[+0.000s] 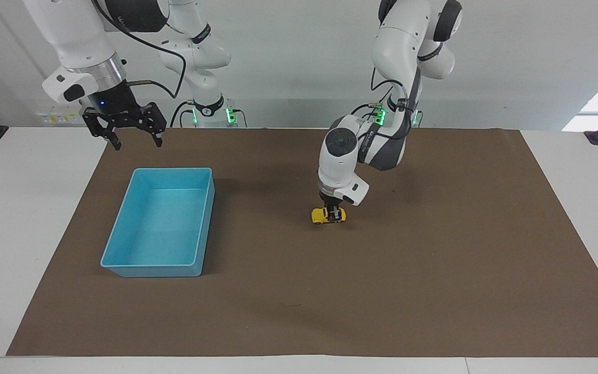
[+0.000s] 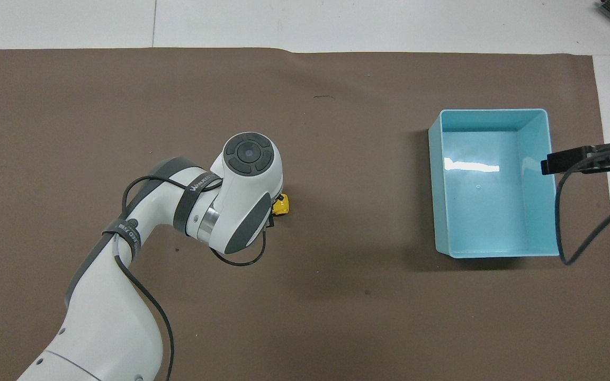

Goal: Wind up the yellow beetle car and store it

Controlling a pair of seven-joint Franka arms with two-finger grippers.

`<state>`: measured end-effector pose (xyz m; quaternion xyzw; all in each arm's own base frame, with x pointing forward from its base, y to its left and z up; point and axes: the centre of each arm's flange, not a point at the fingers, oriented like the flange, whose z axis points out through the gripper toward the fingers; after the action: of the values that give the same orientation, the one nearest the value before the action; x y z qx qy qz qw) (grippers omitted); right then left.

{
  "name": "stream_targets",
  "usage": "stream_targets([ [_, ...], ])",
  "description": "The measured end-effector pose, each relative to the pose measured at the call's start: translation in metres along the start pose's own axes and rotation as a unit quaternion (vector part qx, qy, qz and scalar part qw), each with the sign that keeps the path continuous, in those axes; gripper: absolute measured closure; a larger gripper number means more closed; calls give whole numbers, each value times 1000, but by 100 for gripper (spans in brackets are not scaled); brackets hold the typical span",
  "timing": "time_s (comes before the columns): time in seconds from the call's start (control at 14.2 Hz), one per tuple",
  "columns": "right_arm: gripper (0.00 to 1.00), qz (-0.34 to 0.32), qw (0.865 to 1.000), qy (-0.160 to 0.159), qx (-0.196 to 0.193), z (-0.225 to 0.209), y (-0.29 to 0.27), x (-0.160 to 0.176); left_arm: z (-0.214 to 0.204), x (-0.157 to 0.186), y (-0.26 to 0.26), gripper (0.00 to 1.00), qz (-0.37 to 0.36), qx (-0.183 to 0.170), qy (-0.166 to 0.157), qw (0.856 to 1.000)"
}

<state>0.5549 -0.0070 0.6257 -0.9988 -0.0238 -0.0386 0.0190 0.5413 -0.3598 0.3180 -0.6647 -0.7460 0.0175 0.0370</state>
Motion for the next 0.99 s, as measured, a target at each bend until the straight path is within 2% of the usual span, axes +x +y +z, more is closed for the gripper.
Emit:
stream_targets([
  [0.35, 0, 0, 1000, 0, 0, 0, 0, 0, 3, 34, 16, 54, 0, 17, 9, 1000],
  [0.92, 0, 0, 1000, 0, 0, 0, 0, 0, 4, 43, 20, 51, 0, 19, 11, 1000],
  [0.99, 0, 0, 1000, 0, 0, 0, 0, 0, 6, 47, 24, 41, 1, 15, 14, 1000],
])
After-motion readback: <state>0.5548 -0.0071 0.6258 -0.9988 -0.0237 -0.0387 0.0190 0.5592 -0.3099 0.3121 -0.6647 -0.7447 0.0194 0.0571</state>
